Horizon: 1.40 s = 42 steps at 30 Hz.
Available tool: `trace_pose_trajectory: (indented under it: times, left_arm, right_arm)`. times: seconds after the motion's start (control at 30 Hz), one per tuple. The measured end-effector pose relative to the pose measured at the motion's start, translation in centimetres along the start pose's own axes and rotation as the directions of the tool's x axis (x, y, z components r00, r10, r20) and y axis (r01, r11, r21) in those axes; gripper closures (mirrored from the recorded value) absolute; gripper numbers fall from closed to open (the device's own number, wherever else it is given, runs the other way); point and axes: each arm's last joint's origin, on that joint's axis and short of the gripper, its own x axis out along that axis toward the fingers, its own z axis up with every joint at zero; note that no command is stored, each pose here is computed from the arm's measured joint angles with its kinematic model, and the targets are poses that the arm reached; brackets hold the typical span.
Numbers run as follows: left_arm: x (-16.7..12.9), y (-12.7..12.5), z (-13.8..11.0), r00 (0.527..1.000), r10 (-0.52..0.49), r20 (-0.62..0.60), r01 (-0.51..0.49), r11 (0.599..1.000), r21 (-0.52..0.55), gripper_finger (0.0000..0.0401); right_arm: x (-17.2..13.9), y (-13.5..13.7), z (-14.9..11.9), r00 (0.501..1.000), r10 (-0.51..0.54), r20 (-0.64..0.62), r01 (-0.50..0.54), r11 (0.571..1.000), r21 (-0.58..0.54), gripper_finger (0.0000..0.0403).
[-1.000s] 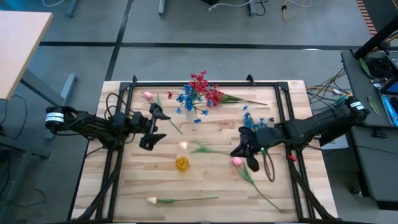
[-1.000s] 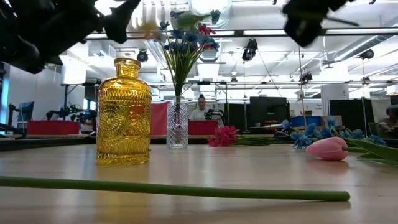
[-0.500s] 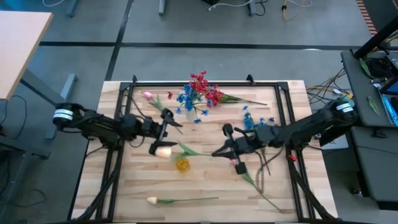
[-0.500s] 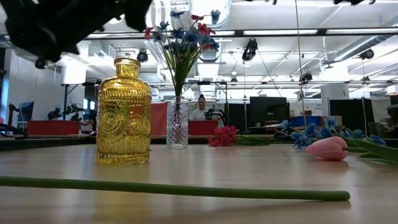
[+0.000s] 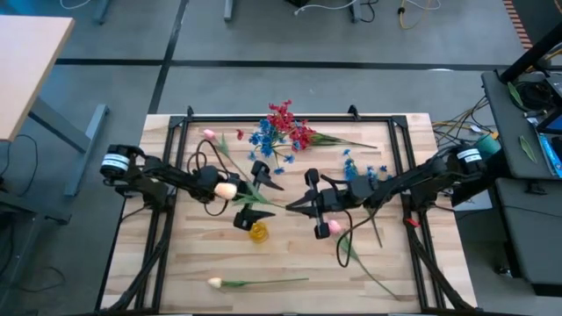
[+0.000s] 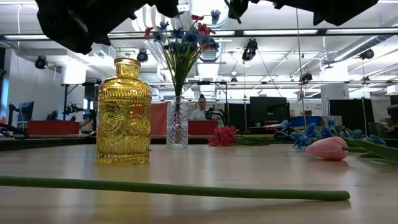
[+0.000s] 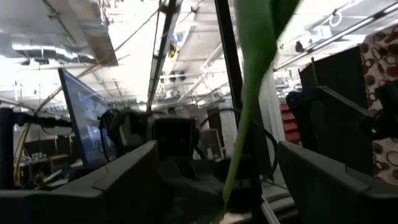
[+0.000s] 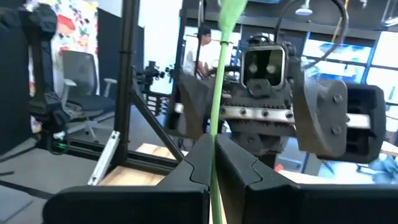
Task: Sort flowers into vase by color
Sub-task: Put the light yellow tulip into the yellow vase
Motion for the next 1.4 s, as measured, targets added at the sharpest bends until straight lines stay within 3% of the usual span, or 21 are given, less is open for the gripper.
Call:
trace_pose_trajectory:
  times: [0.17, 0.27, 0.63, 0.7, 0.9, 1.13, 1.4]
  left_arm:
    - [-0.1, -0.2, 0.4, 0.999, 0.022, 0.050, -0.022, 1.000, 0.009, 0.0094]
    - [-0.1, -0.4, 0.6, 0.997, 0.029, 0.068, -0.030, 1.000, 0.009, 0.0122]
    - [0.1, -1.2, 0.7, 0.997, 0.005, 0.073, -0.004, 1.000, -0.022, 0.0361]
    - [0.2, -1.2, 0.7, 0.997, 0.008, 0.073, -0.006, 0.999, -0.035, 0.0390]
    - [0.2, -1.2, 0.7, 0.997, 0.019, 0.071, -0.012, 0.995, -0.096, 0.0397]
    - [0.2, -1.1, 0.6, 0.998, 0.044, 0.039, -0.038, 0.988, -0.151, 0.0400]
    - [-0.4, -1.2, 2.6, 0.981, 0.038, -0.192, -0.104, 0.932, -0.348, 0.0401]
  right_arm:
    - [0.0, 0.0, 0.1, 1.000, -0.004, 0.008, 0.004, 1.000, -0.015, 0.0394]
    - [0.0, 0.0, 0.1, 1.000, -0.005, 0.009, 0.005, 1.000, -0.028, 0.0394]
    - [0.0, -0.1, 0.1, 0.999, -0.053, -0.001, 0.053, 0.998, -0.023, 0.0394]
    - [0.0, -0.1, 0.1, 0.999, -0.051, -0.002, 0.051, 0.998, -0.020, 0.0394]
    - [0.0, -0.1, 0.0, 0.999, -0.051, -0.008, 0.051, 0.999, 0.006, 0.0375]
    - [-0.2, -0.4, 0.3, 0.995, -0.098, -0.035, 0.100, 0.994, 0.049, 0.0278]
    - [-2.3, -0.9, 2.5, 0.978, -0.117, -0.174, 0.139, 0.983, 0.121, 0.0188]
